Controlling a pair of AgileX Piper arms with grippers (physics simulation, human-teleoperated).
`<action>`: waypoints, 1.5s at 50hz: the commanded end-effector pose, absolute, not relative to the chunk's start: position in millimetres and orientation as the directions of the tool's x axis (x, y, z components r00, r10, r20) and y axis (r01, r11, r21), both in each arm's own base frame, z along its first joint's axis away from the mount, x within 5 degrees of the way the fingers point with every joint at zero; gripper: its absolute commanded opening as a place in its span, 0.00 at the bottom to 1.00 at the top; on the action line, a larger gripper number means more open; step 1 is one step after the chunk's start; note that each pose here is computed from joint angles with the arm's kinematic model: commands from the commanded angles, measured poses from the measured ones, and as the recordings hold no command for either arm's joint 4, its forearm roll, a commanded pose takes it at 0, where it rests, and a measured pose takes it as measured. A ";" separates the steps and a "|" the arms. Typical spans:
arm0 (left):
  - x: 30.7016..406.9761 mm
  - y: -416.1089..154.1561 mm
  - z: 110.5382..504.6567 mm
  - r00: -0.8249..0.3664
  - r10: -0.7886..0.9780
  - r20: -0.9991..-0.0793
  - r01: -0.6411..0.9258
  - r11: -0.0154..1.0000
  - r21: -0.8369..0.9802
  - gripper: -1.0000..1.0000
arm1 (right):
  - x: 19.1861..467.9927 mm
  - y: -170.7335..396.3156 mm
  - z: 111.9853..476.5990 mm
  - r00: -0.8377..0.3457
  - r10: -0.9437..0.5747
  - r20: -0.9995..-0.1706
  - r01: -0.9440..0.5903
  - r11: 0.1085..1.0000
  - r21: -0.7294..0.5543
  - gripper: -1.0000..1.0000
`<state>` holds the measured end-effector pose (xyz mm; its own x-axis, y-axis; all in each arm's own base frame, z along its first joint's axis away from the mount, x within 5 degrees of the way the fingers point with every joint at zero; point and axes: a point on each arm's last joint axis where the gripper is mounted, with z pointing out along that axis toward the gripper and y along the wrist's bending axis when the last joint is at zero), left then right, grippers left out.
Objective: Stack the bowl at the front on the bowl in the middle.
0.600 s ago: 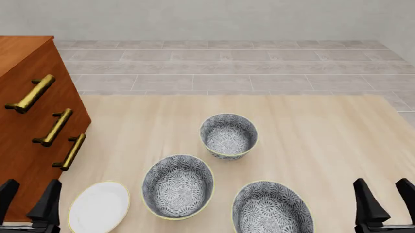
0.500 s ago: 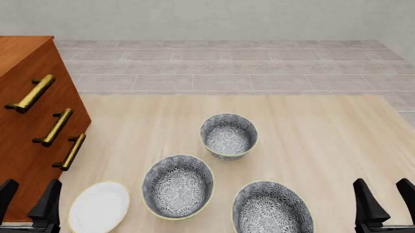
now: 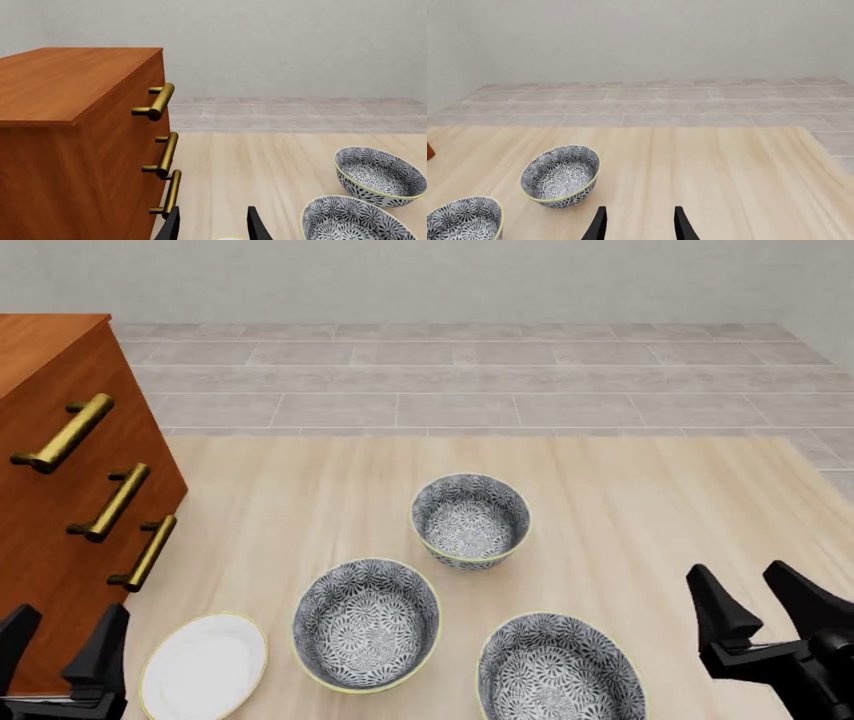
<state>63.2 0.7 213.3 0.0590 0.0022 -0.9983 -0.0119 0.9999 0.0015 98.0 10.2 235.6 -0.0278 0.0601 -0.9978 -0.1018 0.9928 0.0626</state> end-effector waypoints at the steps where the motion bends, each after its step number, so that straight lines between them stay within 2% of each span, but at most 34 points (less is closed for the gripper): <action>1: 65.6 0.6 213.4 0.052 0.002 -0.999 -0.010 1.000 0.001 1.00 | 139.2 25.8 248.3 -0.144 0.102 -0.984 -0.165 0.978 0.125 1.00; 11: 70.8 1.0 214.0 0.045 -0.001 -0.999 -0.014 1.000 -0.002 1.00 | 183.0 51.6 250.5 -0.292 0.131 -0.947 -0.216 0.956 0.199 1.00; 21: 73.8 1.7 214.9 0.047 -0.006 -0.999 -0.022 1.000 -0.007 1.00 | 214.6 63.4 257.7 -0.349 0.161 -0.923 -0.202 0.949 0.241 1.00; 22: 73.5 1.3 214.8 0.047 -0.004 -0.999 -0.017 1.000 -0.004 1.00 | 219.9 73.0 253.6 -0.386 0.167 -0.907 -0.215 0.940 0.265 1.00; 30: 76.7 0.0 213.8 0.030 -0.005 -1.000 0.000 1.000 -0.005 1.00 | 238.9 79.2 250.6 -0.429 0.156 -0.890 -0.201 0.944 0.263 1.00; 44: 76.2 -0.2 214.0 0.031 -0.004 -1.000 0.003 1.000 -0.004 1.00 | 282.9 92.6 210.2 -0.598 0.147 -0.788 -0.123 0.954 0.272 1.00; 63: 79.8 -0.1 213.9 0.024 -0.004 -1.000 0.002 1.000 -0.003 1.00 | 310.5 100.0 204.9 -0.612 0.140 -0.778 -0.116 0.958 0.263 1.00; 75: 81.1 -0.3 213.9 0.023 -0.008 -1.000 0.004 1.000 -0.008 1.00 | 324.9 107.6 185.3 -0.640 0.138 -0.756 -0.108 0.958 0.266 1.00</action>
<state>79.8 -0.2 214.0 0.0254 -0.0048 -0.9997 0.0031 1.0000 -0.0047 312.2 102.5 199.2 -0.6179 0.1382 -0.7740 -0.1180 0.9570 0.2651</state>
